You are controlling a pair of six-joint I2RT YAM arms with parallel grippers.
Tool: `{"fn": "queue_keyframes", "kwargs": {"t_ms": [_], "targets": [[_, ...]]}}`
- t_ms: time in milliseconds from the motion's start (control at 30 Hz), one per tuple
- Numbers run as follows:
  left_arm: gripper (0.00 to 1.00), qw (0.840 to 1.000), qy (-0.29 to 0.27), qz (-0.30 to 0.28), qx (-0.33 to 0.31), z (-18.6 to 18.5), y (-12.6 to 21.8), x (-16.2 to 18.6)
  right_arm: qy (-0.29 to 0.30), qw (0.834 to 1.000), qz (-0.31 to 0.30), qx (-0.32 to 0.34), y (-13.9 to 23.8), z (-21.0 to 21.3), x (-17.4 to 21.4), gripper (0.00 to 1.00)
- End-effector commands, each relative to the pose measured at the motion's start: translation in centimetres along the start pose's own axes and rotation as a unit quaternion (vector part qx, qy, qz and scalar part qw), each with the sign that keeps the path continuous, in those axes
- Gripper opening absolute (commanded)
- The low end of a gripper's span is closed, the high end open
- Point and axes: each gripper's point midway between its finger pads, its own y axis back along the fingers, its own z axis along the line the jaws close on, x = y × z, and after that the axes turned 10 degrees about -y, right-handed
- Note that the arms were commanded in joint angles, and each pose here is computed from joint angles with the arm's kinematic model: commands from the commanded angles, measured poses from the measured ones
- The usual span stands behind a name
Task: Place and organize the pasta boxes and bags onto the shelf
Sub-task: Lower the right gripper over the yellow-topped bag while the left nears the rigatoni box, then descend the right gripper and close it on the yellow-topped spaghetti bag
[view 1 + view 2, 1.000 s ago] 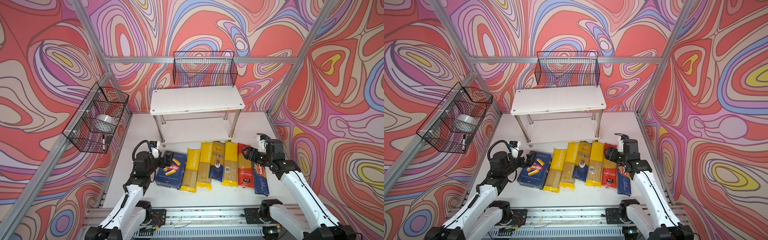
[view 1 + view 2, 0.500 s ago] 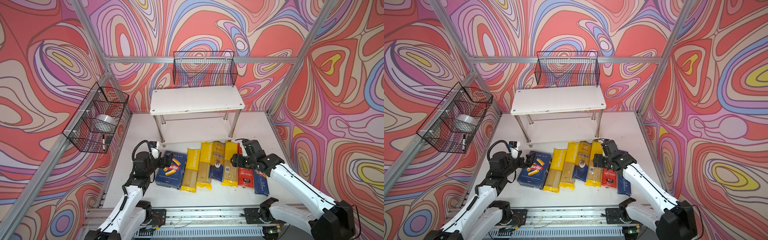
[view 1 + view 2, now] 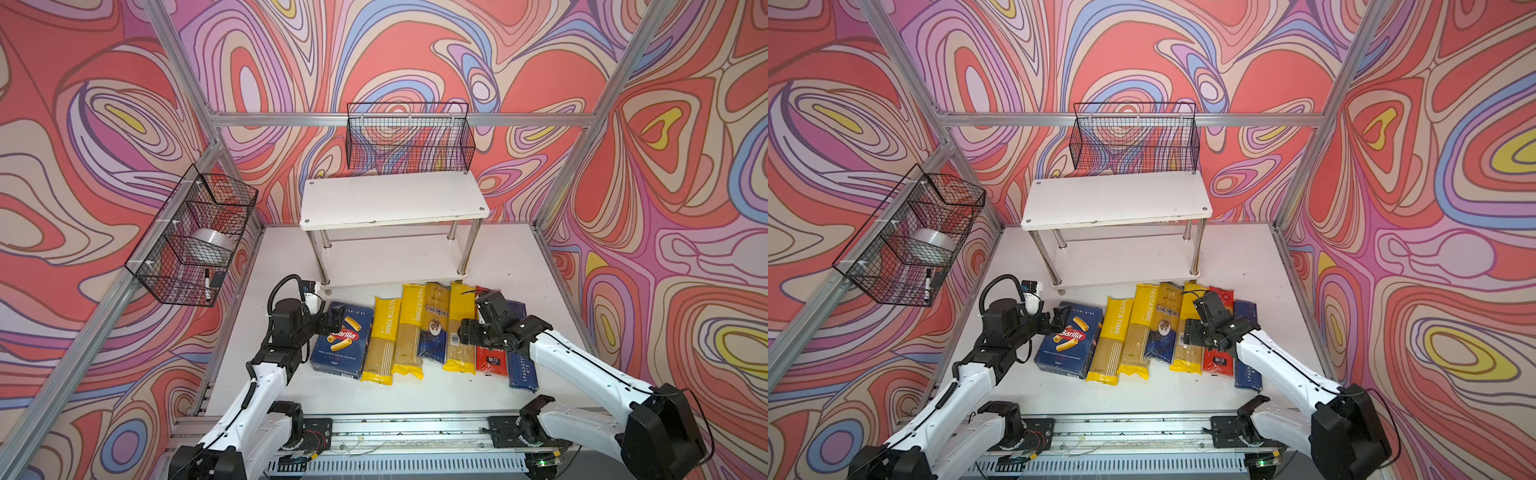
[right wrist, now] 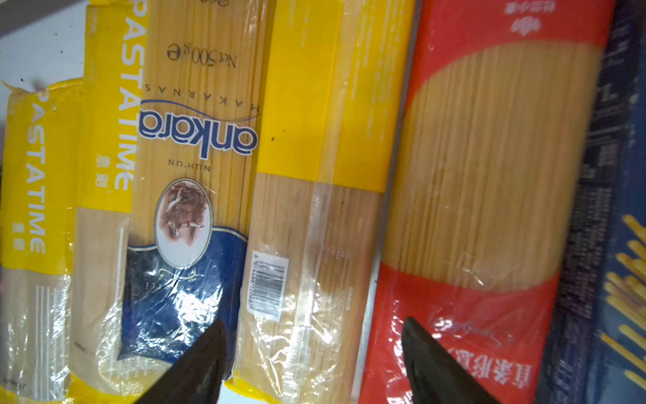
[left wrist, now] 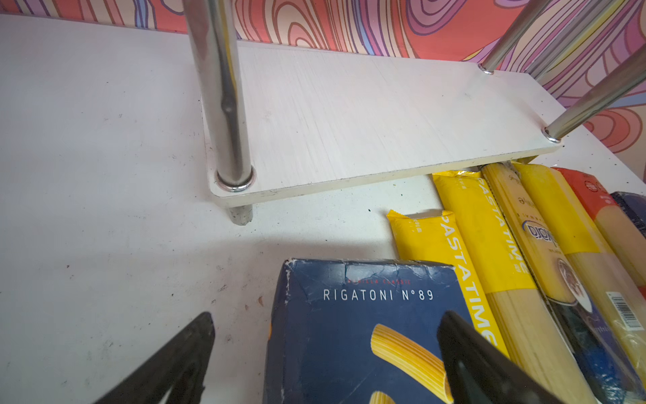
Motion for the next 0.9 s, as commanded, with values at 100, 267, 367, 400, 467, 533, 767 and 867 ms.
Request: {"fn": "queue_keyframes", "kwargs": {"t_ms": [100,267,367,400,467,533,767,867], "targets": [[1.0,1.0,-0.005,-0.007,-0.01,0.2,0.4,-0.7,0.016,1.0,0.017,0.009,-1.3,0.7,1.0,0.81],[1.0,1.0,-0.007,0.0,-0.005,0.1,0.1,-0.7,0.009,0.999,0.008,0.03,-1.4,-0.2,0.8,0.81],[1.0,1.0,-0.006,-0.002,-0.008,0.2,0.2,-0.7,0.01,1.0,0.005,0.021,-1.8,0.3,0.6,0.81],[1.0,1.0,-0.006,-0.002,-0.008,0.2,0.2,-0.6,0.009,1.0,0.005,0.018,-1.9,0.4,0.6,0.81],[1.0,1.0,-0.006,-0.001,-0.008,0.2,0.1,-0.7,0.009,1.0,0.004,0.011,-2.1,0.9,0.5,0.81],[1.0,1.0,-0.006,0.0,-0.008,0.2,0.1,-0.6,0.01,1.0,0.004,0.012,-2.3,1.0,0.3,0.81],[1.0,1.0,-0.006,0.0,-0.008,0.2,0.1,-0.6,0.012,0.999,0.01,0.034,-3.7,0.5,0.4,0.81],[1.0,1.0,-0.005,0.0,-0.009,0.2,0.1,-0.7,0.013,0.999,0.017,0.037,-4.2,0.6,0.6,0.81]]}}
